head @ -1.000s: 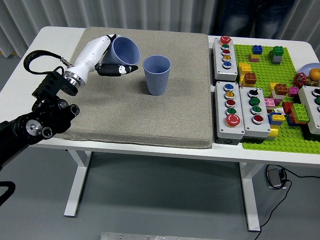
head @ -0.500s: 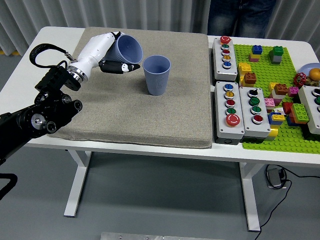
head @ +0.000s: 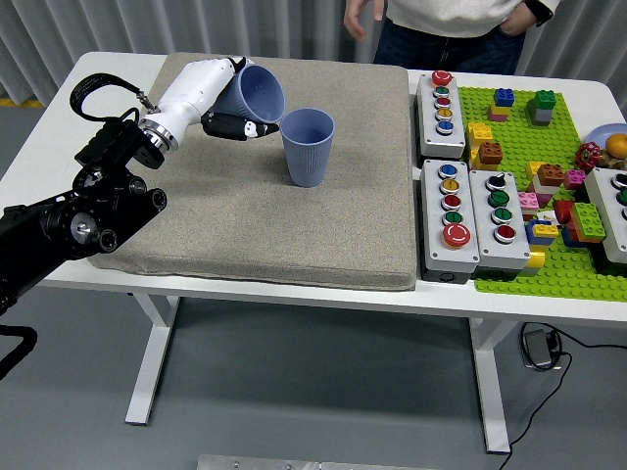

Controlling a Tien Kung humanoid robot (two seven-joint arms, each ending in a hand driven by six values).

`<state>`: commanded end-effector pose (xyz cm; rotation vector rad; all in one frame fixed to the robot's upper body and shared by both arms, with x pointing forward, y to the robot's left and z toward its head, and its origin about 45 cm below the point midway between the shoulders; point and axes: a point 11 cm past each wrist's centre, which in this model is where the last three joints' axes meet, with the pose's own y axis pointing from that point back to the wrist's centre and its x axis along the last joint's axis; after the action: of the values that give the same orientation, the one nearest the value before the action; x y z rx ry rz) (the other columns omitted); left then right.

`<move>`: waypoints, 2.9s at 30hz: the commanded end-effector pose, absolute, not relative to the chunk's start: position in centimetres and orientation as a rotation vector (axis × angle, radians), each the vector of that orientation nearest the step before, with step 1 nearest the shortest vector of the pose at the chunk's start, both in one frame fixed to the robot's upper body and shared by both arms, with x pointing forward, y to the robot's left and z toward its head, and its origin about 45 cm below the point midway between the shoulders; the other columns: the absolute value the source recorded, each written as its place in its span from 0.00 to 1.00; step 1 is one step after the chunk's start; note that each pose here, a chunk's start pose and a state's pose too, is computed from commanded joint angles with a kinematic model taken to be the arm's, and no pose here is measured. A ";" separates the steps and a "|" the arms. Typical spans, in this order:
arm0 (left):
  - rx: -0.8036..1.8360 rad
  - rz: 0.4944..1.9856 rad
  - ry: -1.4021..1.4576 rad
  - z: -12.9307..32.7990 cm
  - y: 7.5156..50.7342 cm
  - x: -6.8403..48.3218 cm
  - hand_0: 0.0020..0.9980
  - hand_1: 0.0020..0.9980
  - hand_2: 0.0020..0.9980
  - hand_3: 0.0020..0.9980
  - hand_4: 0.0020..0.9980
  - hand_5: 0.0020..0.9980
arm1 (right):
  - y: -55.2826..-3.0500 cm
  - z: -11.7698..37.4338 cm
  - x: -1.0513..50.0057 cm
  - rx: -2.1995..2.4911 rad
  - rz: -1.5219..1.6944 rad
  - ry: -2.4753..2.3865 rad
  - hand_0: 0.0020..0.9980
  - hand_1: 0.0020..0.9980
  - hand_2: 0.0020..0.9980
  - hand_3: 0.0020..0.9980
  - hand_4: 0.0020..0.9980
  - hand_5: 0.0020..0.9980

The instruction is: Pick cup pour cup place

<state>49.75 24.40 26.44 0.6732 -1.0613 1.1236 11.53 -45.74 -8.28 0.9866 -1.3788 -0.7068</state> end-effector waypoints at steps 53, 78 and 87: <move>0.815 0.928 -1.406 28.5 21.8 50.6 0.49 0.47 0.53 0.54 0.82 0.28 | -46.2 -8.1 11.7 0.984 -0.702 -1.385 0.69 0.66 0.60 0.60 0.00 0.25; 0.856 0.928 -1.420 28.6 22.2 51.0 0.48 0.47 0.53 0.54 0.82 0.29 | -46.2 -8.1 11.7 0.983 -0.701 -1.383 0.69 0.66 0.60 0.60 0.00 0.25; 0.884 0.914 -1.443 28.8 22.4 51.2 0.48 0.47 0.53 0.54 0.82 0.29 | -46.2 -8.1 11.5 0.980 -0.702 -1.381 0.69 0.66 0.60 0.60 0.00 0.25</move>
<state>51.21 22.42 28.81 0.8840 -1.4427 0.9139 11.54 -46.22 -8.08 0.9803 -1.3809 -0.7022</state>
